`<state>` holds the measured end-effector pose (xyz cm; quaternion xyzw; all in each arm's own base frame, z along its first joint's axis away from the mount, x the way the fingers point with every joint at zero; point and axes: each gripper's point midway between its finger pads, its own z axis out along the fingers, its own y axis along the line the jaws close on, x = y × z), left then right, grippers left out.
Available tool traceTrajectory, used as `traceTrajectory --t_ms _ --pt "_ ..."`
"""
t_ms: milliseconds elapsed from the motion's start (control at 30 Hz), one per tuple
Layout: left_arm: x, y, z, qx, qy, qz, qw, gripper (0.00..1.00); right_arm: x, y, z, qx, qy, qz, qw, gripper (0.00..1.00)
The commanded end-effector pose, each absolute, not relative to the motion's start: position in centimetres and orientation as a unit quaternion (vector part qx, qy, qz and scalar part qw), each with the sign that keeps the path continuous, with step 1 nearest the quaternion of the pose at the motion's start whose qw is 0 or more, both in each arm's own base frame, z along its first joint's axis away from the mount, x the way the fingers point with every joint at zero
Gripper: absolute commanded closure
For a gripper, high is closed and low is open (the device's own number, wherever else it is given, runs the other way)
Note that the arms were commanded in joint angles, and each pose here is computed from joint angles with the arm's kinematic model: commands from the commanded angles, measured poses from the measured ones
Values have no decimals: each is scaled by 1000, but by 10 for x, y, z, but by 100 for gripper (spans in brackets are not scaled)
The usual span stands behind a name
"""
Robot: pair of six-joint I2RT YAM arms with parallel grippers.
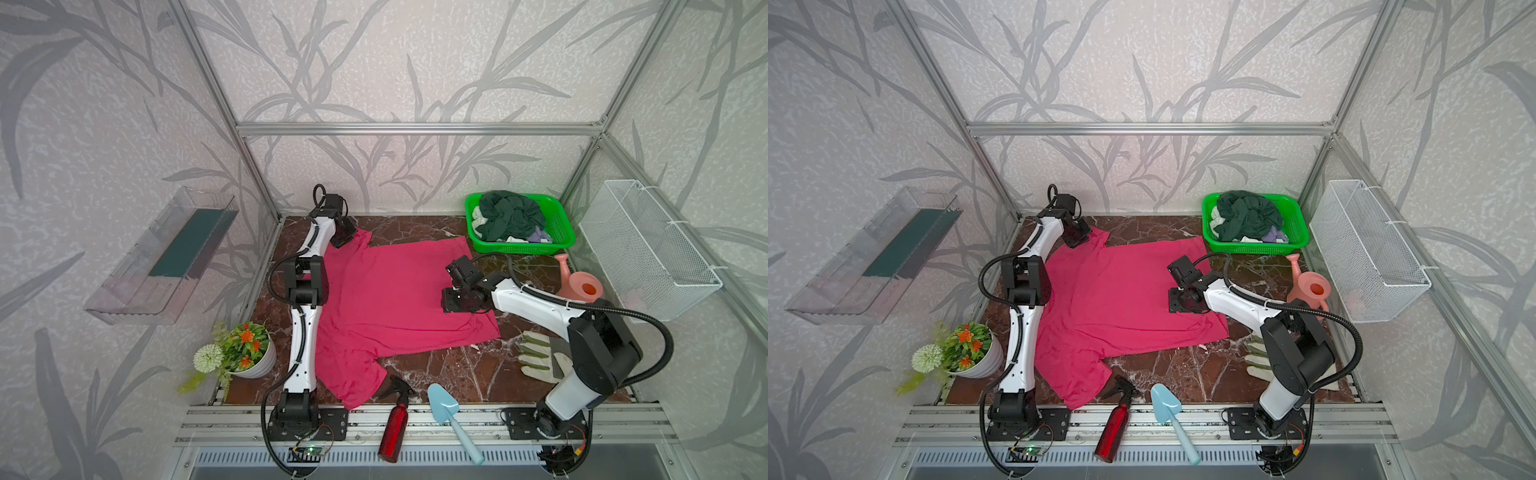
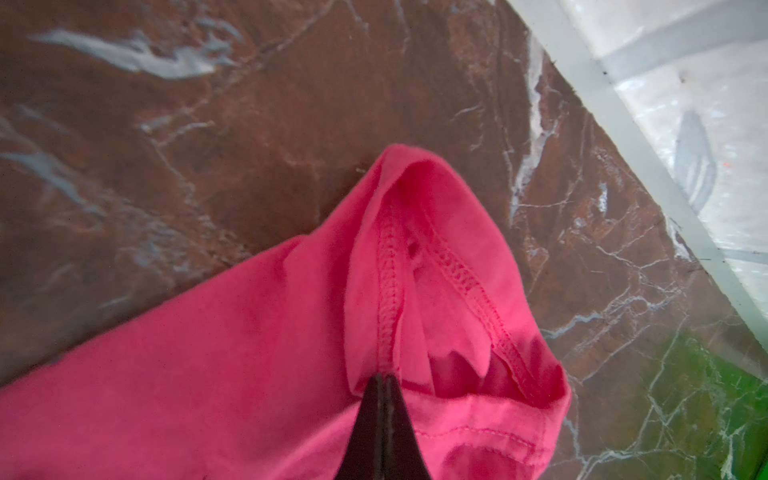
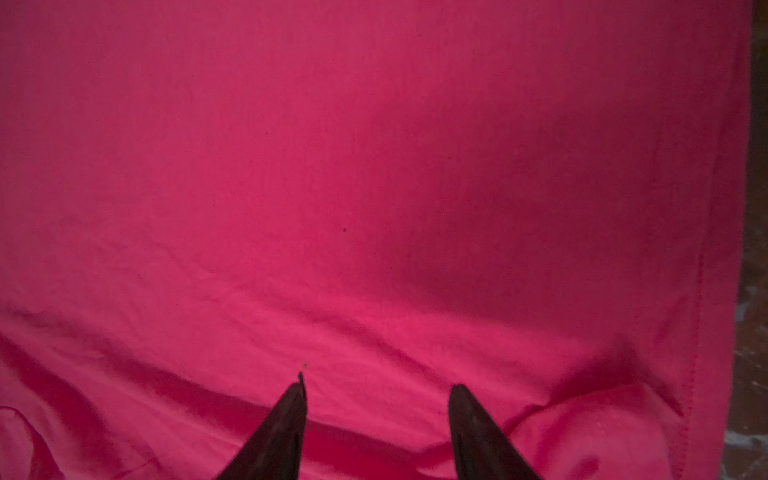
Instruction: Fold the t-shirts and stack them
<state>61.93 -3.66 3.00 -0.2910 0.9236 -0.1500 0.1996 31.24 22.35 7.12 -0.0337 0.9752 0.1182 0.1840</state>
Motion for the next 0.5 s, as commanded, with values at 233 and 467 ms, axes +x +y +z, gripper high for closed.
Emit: traceTrajectory --t_ms 233,467 --pt "609 -53 61 -271 923 -178 208 75 310 228 71 -30 974 132 184 44" --pt "597 -60 66 -283 921 -172 204 71 310 231 70 -34 974 133 183 44"
